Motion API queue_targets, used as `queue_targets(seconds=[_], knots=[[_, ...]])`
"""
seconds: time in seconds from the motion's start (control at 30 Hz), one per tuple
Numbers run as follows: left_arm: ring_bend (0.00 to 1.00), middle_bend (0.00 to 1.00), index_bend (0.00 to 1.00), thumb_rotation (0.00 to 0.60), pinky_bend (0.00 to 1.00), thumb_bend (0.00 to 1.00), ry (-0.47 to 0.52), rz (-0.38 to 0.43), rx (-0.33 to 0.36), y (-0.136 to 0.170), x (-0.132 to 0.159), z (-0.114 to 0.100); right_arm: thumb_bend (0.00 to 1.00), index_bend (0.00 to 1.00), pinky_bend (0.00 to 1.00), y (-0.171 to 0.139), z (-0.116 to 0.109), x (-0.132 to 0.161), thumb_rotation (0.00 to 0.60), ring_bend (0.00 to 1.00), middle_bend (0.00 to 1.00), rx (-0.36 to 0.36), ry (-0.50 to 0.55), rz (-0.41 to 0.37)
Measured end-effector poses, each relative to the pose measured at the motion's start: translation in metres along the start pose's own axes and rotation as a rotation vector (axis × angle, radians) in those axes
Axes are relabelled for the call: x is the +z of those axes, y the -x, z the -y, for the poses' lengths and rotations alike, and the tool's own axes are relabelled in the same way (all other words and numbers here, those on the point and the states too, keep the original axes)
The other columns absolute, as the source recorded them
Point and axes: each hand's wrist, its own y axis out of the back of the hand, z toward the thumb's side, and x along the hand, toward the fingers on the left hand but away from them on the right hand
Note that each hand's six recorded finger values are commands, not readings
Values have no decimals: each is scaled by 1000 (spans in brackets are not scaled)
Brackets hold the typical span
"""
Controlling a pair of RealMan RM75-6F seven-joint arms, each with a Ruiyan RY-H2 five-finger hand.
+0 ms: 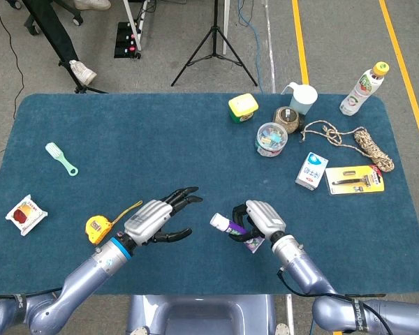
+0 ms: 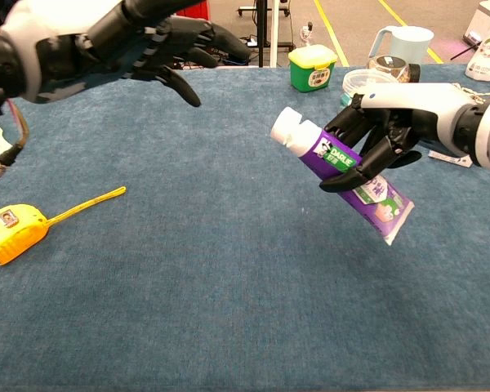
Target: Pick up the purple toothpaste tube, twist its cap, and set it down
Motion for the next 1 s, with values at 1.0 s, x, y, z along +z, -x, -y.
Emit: queue_targets(seconds=[1.0], knots=[[0, 0, 69, 0, 150, 77, 222, 3, -137, -77, 29, 17, 358, 800, 1000, 0, -2, 28, 600, 1000, 911, -1, 98, -56]])
